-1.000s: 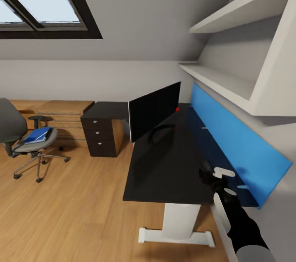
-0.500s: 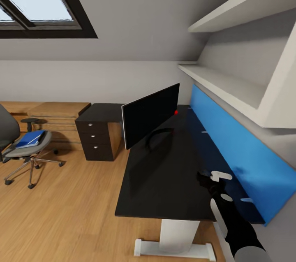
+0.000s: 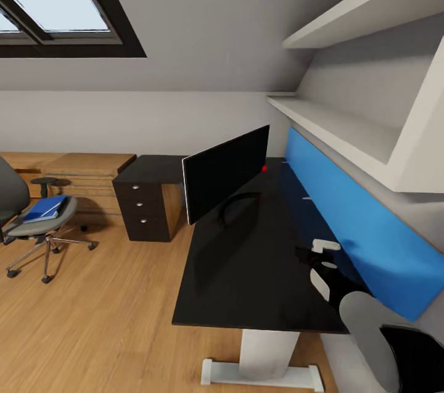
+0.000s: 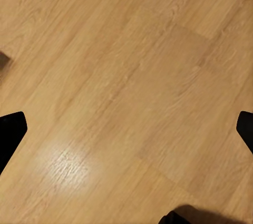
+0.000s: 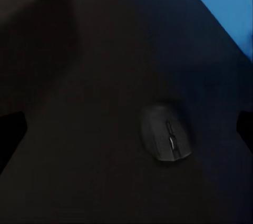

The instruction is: In the bedroom, organize the workspace by keeping the computer under the desk, ensuring the monitor is on the desk, placing the keyboard on the desk next to the monitor, placing the mouse on the desk next to the keyboard, moving the folder from the swivel chair onto the desk next to the mouse, stacking the notebook on top of the folder with the pen on top of the notebook, and positioning the swivel chair next to the desk.

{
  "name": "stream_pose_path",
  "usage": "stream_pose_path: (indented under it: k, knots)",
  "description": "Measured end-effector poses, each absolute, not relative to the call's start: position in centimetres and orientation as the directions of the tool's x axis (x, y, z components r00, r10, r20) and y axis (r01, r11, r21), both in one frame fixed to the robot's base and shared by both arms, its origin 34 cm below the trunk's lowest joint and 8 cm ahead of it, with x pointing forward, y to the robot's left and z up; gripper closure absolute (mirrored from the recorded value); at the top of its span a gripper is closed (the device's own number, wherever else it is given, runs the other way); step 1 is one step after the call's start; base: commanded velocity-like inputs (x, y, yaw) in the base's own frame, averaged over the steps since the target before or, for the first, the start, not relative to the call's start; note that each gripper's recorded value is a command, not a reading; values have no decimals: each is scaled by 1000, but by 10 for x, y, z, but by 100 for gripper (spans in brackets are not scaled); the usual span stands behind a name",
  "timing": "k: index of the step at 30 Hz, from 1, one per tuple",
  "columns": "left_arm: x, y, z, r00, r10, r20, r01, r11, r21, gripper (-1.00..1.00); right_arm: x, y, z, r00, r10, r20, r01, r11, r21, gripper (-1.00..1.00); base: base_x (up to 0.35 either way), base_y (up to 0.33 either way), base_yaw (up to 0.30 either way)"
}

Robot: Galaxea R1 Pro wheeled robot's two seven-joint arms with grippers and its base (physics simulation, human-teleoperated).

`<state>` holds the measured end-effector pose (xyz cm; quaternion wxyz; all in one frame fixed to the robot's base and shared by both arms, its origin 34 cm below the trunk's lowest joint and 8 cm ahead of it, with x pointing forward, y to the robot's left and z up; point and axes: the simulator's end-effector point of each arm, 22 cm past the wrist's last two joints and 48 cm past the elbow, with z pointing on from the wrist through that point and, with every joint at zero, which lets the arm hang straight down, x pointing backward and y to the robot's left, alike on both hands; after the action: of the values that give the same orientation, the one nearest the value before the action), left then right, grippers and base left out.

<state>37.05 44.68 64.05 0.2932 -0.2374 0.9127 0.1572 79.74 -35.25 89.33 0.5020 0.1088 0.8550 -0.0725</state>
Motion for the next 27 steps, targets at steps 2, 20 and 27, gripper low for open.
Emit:
stream_pose_path:
  k: [2,20,27]
  knots:
    - [370,447,641,-715,-341,-610,-526,838,148,-100,803,-355,899,-464,112,-879,261,965,-15,-100,0,0,0]
    - [371,448,641,-715,-340,-611,-525,838,148,-100,793,-371,884,-557,140,-819,279,960,-25,-100,111,-23,0]
    - [371,447,641,-714,-340,-612,-525,838,147,-100,791,-377,884,-560,140,-817,285,958,-31,-100,116,-22,0]
